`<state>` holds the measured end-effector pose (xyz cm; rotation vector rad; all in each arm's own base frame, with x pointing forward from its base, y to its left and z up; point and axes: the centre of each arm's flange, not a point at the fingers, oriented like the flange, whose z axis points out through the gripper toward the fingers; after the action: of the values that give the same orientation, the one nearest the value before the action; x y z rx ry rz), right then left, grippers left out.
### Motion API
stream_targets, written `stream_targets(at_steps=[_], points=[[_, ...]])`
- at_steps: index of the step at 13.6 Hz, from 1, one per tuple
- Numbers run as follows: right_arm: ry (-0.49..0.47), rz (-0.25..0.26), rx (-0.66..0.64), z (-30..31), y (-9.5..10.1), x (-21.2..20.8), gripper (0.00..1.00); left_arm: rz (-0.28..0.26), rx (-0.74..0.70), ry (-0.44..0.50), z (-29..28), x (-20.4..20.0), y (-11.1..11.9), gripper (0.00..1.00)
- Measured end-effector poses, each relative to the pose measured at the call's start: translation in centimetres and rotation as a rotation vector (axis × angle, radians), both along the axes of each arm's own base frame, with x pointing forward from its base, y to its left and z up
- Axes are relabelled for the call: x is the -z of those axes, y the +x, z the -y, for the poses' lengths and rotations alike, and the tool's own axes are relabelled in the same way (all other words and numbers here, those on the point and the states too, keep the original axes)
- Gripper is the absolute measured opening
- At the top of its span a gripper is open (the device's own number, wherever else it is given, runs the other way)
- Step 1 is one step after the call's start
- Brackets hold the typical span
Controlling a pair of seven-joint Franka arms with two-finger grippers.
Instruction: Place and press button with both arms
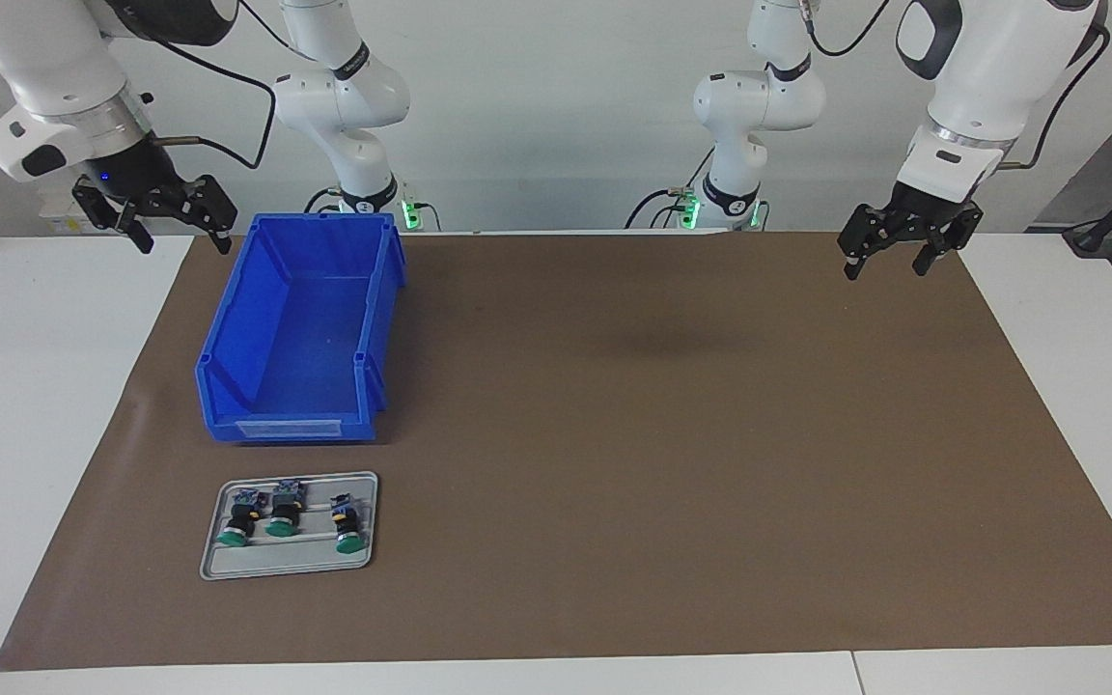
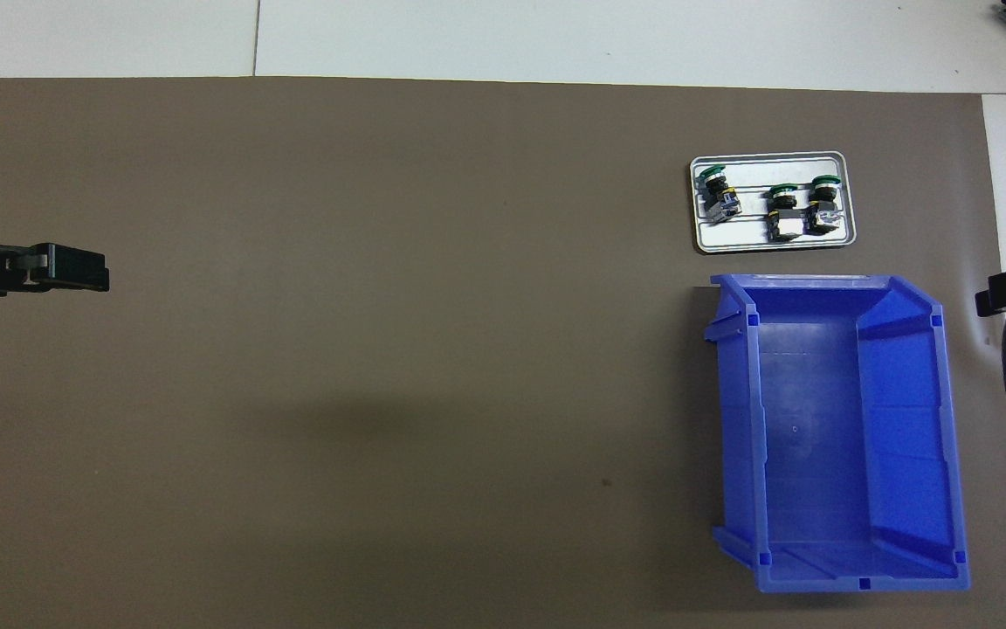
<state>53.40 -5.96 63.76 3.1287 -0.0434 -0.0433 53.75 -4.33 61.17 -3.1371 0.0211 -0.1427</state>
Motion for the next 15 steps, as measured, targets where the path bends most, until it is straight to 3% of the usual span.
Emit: stream_targets(at_steps=[7,10,13,15], points=[[0.0,0.001,-0.009,-0.5,0.0,0.0,1.0,0.0,0.0,0.0,0.0,0.0,0.0,1.0],[-0.007,0.072,-0.004,-0.5,0.9,-0.4,1.0,0.0,0.0,0.0,0.0,0.0,0.0,1.0],[-0.017,0.141,-0.02,-2.9,3.5,1.3,1.0,0.0,0.0,0.0,0.0,0.0,0.0,1.0],[-0.029,0.176,-0.032,-4.4,6.4,4.7,1.0,0.0,0.0,0.0,0.0,0.0,0.0,1.0]])
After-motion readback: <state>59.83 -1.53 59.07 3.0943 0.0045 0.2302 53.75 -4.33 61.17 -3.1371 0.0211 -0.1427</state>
